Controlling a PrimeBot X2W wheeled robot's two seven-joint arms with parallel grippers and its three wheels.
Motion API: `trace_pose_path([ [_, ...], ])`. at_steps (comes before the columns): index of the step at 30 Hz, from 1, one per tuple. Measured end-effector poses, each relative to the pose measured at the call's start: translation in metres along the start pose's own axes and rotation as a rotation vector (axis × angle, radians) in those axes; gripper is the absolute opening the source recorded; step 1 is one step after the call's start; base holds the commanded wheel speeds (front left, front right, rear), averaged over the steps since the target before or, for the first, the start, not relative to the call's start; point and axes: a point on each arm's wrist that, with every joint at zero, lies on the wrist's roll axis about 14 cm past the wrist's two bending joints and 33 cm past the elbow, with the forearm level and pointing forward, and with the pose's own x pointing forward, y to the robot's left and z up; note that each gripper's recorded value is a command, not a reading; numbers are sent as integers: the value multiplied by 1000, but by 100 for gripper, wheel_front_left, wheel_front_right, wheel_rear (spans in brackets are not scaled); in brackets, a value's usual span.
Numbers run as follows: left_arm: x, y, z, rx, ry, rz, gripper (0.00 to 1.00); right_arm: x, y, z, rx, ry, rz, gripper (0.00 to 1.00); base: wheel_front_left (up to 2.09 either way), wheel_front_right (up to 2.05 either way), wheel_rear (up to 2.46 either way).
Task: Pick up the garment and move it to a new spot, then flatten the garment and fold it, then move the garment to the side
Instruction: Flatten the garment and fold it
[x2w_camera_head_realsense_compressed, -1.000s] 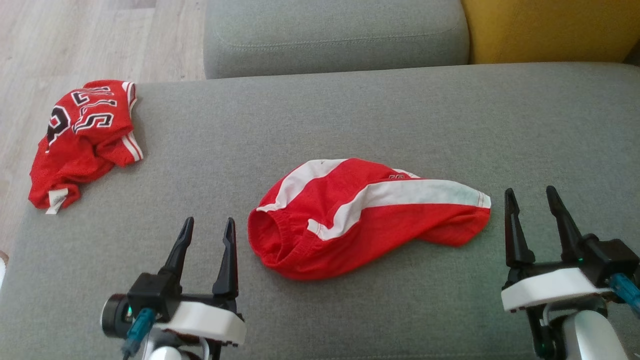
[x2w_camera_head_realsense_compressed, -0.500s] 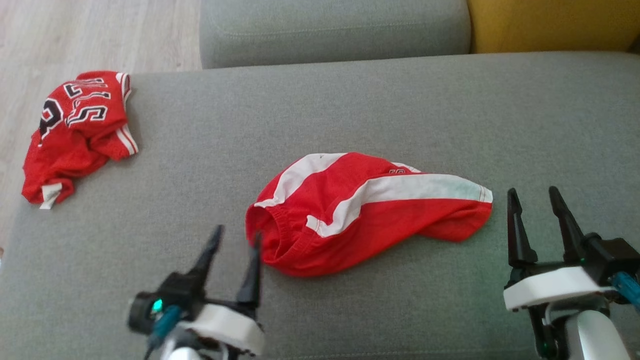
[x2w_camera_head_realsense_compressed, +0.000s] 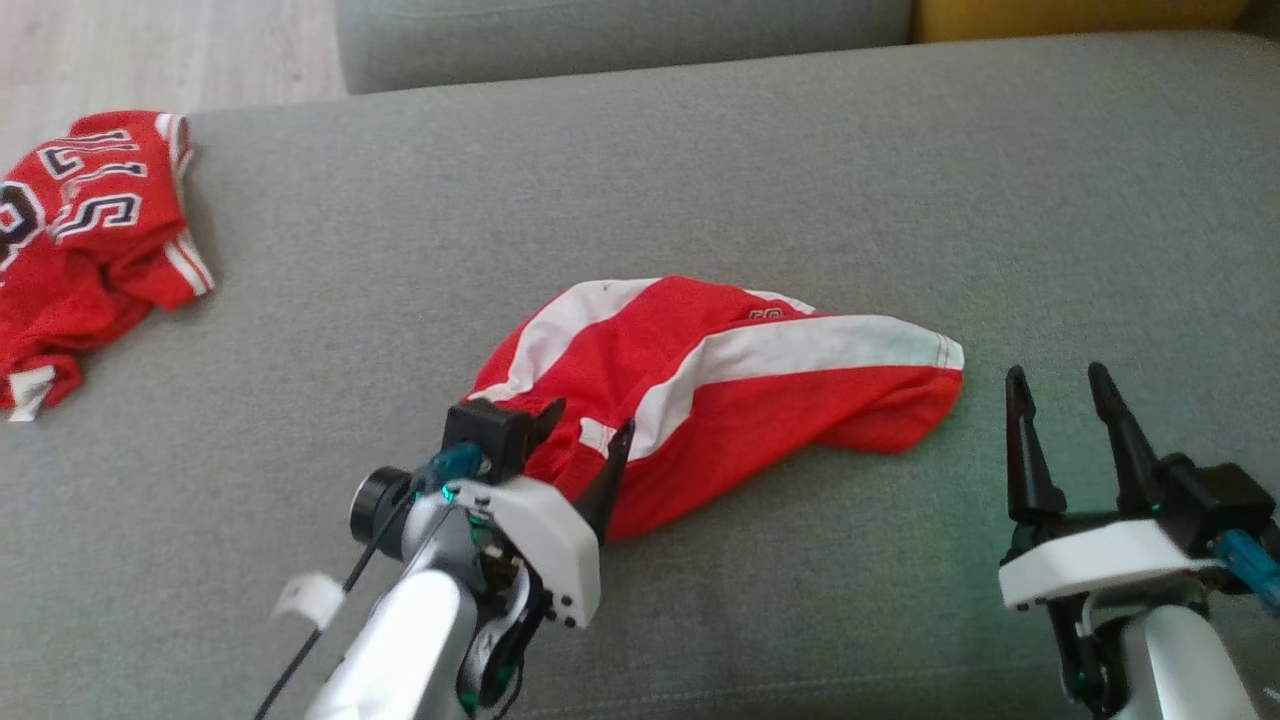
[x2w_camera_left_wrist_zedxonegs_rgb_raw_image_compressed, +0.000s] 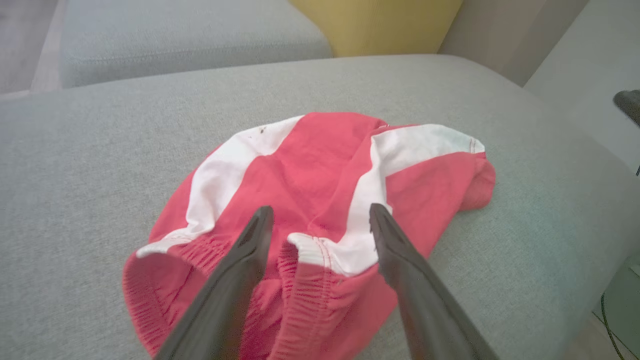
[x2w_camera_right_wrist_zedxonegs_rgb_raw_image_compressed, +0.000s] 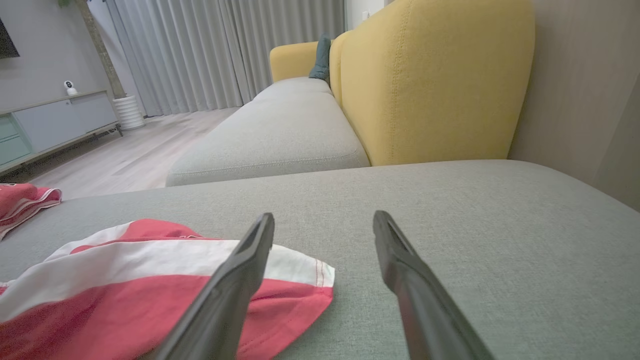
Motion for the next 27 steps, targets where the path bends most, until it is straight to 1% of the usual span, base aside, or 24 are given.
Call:
trace_pose_path([
  [5, 11, 2, -12, -1, 108, 12, 100, 2, -11, -1, -1, -6, -32, 100, 0, 0, 0],
  [10, 14, 5, -18, 0, 170, 25, 100, 2, -16, -5, -1, 1, -49, 100, 0, 0, 0],
  [18, 8, 5, -13, 22, 211, 13, 100, 4, -18, -8, 0, 4, -53, 100, 0, 0, 0],
  [19, 6, 4, -16, 22, 225, 11, 99, 4, -18, -8, 0, 6, -52, 100, 0, 0, 0],
  [20, 3, 4, -19, 21, 240, 8, 86, 4, -18, -9, 0, 8, -52, 100, 0, 0, 0],
  [21, 1, 3, -22, 20, 254, 7, 85, 5, -17, -9, 0, 8, -51, 100, 0, 0, 0],
  [22, -1, 3, -24, 19, 265, 7, 87, 5, -17, -10, 0, 7, -50, 100, 0, 0, 0],
  [25, -4, 4, -29, 6, 288, 5, 98, 7, -16, -10, 8, 7, -48, 100, 0, 0, 0],
  [27, -3, 3, -30, -10, 298, 2, 99, 9, -15, -7, 8, -3, -45, 100, 0, 0, 0],
])
